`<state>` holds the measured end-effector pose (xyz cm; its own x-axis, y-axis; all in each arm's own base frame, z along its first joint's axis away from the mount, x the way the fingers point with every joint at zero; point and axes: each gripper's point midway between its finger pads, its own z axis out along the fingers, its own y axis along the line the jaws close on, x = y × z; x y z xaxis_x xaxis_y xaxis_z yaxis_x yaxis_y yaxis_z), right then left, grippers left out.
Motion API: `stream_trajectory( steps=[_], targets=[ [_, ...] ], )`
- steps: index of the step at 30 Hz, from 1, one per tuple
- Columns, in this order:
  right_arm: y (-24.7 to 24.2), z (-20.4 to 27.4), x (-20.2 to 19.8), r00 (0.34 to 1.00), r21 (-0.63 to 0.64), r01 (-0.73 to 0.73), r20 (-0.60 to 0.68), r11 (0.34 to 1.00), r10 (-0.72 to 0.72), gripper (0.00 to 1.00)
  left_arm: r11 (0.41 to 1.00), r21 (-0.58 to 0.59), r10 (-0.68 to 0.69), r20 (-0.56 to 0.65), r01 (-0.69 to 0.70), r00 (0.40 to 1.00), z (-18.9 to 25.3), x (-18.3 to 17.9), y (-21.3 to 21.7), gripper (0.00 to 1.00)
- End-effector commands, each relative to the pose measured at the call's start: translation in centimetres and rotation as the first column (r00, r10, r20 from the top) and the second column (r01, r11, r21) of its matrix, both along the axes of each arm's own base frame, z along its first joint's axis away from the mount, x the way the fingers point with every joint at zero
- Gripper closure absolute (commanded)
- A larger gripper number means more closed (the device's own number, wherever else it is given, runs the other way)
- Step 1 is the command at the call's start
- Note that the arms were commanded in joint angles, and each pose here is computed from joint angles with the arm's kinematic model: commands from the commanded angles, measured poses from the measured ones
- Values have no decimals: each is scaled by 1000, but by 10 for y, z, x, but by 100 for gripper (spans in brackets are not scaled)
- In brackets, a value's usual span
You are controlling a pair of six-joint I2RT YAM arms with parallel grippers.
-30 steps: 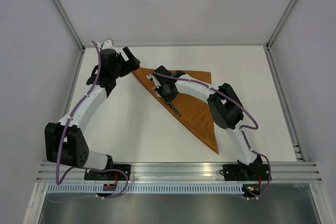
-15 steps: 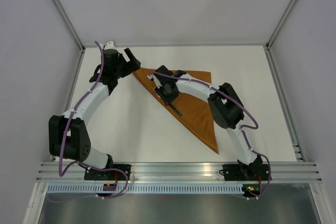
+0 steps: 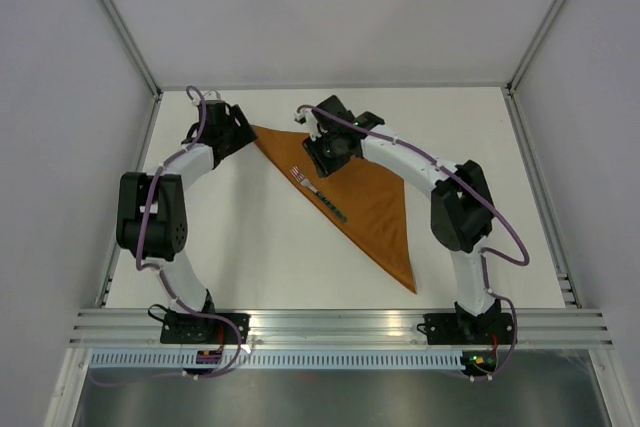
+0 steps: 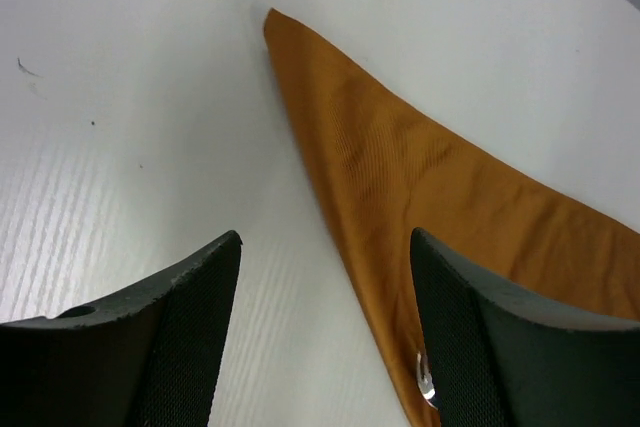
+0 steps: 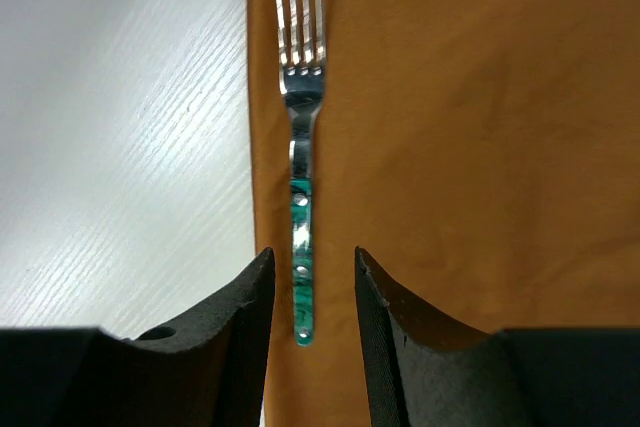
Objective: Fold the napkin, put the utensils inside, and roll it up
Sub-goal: Place the utensil onto the napkin, then fold the napkin
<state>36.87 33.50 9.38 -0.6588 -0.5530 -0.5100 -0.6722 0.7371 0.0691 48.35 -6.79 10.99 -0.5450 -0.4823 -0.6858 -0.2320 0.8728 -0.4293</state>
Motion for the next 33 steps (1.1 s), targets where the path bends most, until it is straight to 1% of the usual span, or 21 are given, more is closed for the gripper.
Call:
stream_trajectory(
  steps=[1,2,3,4,5,6,9,11,12,14,15,16,17,20,25,30,33],
  targets=[
    [-24,78,24,992,120,55,109,991,-68,57,999,-52,3,97,2,995,17,37,3,27],
    [-35,85,32,988,134,77,120,988,-93,57,999,-50,6,67,-2,998,0,41,4,31],
    [-42,97,35,985,154,87,134,984,-108,57,998,-62,-6,63,10,998,-3,44,2,35],
    [-45,102,36,985,171,88,132,981,-111,57,997,-75,-1,74,6,997,-3,51,4,34],
    [-59,107,45,980,180,114,138,977,-140,57,996,-85,0,74,6,997,-7,54,4,34],
    [-65,115,47,977,193,122,149,974,-152,57,995,-100,0,56,6,998,-19,56,3,34],
    [-83,126,54,969,215,152,162,965,-189,57,990,-139,27,61,-19,998,-26,65,7,35],
    [-94,128,57,964,225,171,163,959,-210,57,986,-162,46,50,-37,998,-36,70,9,36],
    [-98,128,58,964,213,154,180,965,-194,58,984,-172,47,47,-38,998,-40,73,9,36],
    [-107,133,59,960,224,164,189,961,-208,58,979,-194,65,42,-55,997,-42,79,11,36],
    [-109,134,60,958,229,167,192,959,-213,58,978,-200,66,60,-53,996,-36,85,11,36],
    [-112,132,60,957,230,173,190,958,-218,58,977,-206,72,44,-62,996,-42,87,11,36],
    [-117,134,61,956,235,176,191,956,-223,58,976,-206,79,24,-72,997,-45,87,12,39],
    [-125,132,63,955,241,187,182,952,-233,59,974,-206,101,13,-97,995,-49,93,14,41],
    [-139,131,67,954,262,202,166,944,-251,60,970,-199,136,-21,-138,990,-53,97,19,49],
    [-146,133,67,953,274,205,163,939,-256,61,970,-192,142,-45,-148,989,-57,99,20,53],
    [-150,134,68,953,278,205,162,938,-256,61,969,-175,166,-72,-177,983,-60,95,23,55]
  ],
)
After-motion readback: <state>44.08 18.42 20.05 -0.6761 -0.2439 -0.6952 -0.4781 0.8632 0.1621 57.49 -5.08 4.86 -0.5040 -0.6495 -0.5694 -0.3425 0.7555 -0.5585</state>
